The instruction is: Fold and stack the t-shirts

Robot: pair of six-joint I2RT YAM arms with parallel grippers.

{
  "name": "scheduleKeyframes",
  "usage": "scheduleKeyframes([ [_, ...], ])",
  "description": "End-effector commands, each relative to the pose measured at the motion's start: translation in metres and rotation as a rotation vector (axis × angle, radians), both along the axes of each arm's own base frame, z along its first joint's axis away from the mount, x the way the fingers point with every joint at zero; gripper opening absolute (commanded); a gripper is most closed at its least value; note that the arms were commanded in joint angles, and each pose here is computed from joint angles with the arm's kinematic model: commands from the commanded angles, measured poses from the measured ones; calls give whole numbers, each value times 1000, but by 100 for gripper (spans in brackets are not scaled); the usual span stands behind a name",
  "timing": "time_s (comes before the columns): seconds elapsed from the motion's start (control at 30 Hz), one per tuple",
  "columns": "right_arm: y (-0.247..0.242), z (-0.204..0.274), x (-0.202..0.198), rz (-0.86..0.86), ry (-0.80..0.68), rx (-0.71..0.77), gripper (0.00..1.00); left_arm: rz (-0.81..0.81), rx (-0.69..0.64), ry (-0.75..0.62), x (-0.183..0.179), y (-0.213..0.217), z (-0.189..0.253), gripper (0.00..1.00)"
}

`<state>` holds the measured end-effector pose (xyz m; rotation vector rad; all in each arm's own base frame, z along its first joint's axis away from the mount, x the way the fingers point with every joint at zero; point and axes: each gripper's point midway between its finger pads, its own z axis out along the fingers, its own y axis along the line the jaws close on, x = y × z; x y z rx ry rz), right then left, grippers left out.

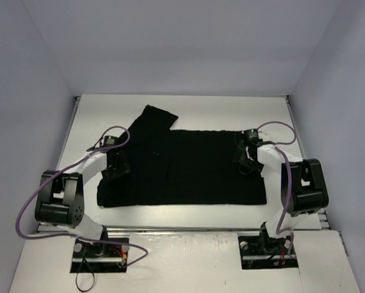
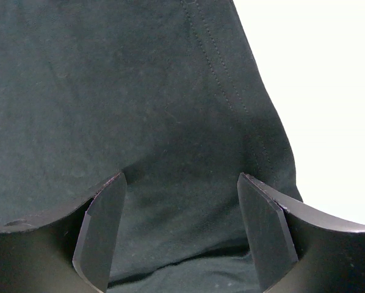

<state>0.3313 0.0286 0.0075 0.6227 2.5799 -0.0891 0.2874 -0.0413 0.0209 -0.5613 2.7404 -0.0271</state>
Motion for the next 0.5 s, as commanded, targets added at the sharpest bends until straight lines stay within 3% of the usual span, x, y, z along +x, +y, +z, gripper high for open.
scheduleKeyframes([
  [0.0,-17,3,-54,-101,131,-36,72,40,-3,73,-39,10,8,57],
  [0.17,-13,44,-17,-83,3,-23,72,10,-20,-22,-13,17,54,57],
  [0.3,-15,94,42,-27,-126,-68,72,-95,-28,-261,74,9,141,58],
  [0.47,-20,108,91,5,-162,-81,69,-268,-66,-357,157,-15,172,57],
])
